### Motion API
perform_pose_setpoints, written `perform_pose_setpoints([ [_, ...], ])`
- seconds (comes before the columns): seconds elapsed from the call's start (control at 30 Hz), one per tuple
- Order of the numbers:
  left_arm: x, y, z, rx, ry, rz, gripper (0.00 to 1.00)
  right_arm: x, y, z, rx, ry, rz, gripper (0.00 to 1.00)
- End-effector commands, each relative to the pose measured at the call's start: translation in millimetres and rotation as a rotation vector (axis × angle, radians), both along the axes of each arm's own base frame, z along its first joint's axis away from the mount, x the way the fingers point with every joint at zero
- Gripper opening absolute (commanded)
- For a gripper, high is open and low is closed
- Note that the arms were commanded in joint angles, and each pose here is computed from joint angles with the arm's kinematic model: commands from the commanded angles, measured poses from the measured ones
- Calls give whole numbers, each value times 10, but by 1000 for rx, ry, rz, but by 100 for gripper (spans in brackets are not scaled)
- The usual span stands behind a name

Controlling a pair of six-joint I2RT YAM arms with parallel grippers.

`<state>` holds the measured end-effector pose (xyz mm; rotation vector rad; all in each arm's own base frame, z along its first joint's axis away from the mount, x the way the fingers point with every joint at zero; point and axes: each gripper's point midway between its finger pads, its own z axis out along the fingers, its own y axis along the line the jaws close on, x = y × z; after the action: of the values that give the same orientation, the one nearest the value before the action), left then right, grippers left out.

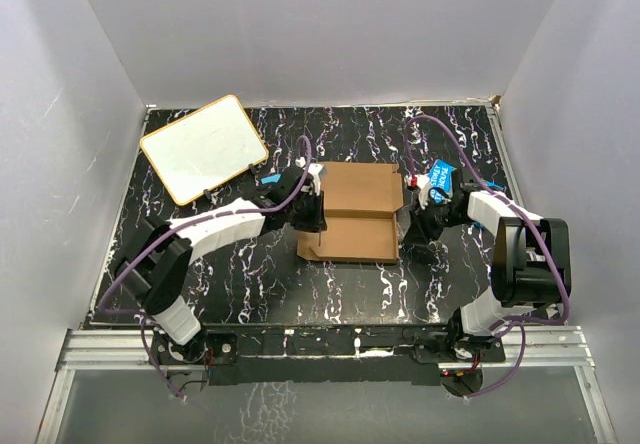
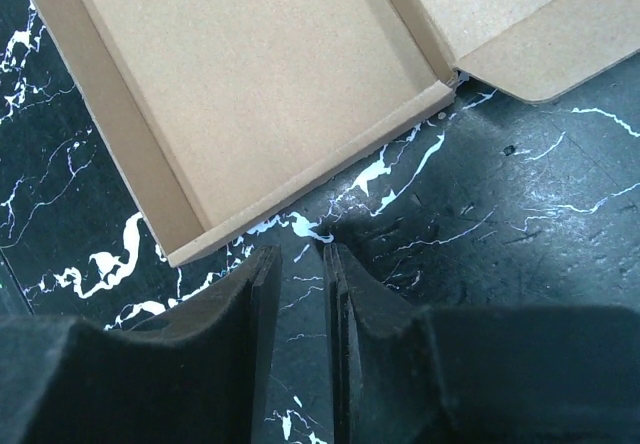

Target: Fold the paper box

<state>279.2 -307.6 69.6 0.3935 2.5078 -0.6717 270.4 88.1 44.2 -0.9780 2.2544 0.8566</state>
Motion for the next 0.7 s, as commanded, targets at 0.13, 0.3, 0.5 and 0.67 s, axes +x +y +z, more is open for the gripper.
perform_pose_setpoints([
  [0.13,-240,52,557,-141,-56,-24,17,194,-18,254,32,-107,2,30],
  [0.3,-332,204,637,-141,-77,10,18,201,-17,320,52,-126,-3,31],
  [0.5,-448,404,604,-109,-67,57,18,204,-9,400,77,-150,-4,31],
  [0.67,-600,381,592,-185,-10,73,17,165,44,454,114,-171,17,32],
])
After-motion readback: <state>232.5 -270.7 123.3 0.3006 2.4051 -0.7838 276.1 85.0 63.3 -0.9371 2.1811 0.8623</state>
